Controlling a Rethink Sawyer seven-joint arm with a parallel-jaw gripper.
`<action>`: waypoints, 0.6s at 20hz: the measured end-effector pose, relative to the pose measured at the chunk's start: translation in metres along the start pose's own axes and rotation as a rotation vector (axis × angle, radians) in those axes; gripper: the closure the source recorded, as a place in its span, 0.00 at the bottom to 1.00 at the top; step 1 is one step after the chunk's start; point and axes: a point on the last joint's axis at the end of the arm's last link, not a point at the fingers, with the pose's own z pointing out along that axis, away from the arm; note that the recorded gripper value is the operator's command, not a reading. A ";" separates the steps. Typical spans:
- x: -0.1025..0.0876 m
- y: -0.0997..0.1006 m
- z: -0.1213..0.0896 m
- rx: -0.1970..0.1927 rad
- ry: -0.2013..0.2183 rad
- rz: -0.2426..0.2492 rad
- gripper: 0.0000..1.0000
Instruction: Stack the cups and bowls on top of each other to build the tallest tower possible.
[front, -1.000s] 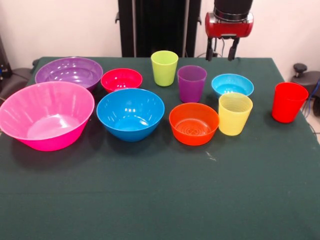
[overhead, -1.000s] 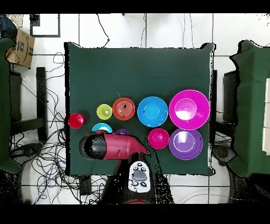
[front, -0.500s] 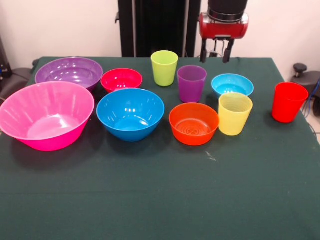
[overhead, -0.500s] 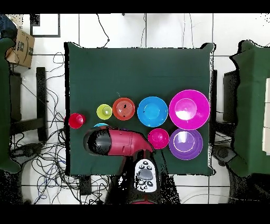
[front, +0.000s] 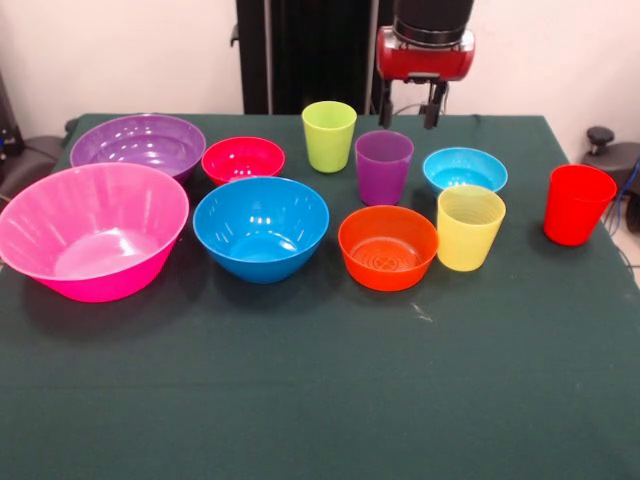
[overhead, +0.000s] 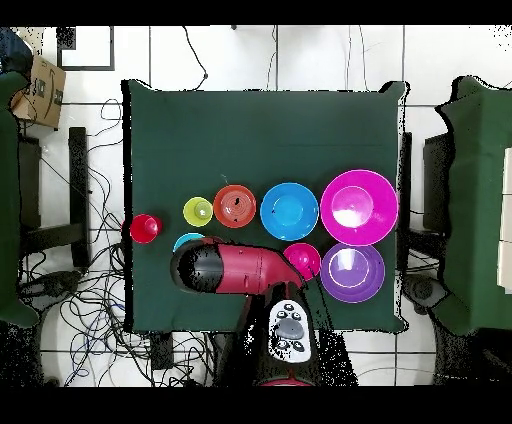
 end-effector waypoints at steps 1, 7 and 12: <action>0.000 -0.001 0.001 0.002 0.001 -0.003 0.00; 0.004 0.000 0.008 0.005 0.014 -0.015 0.00; 0.005 0.000 0.011 0.004 0.021 -0.015 0.00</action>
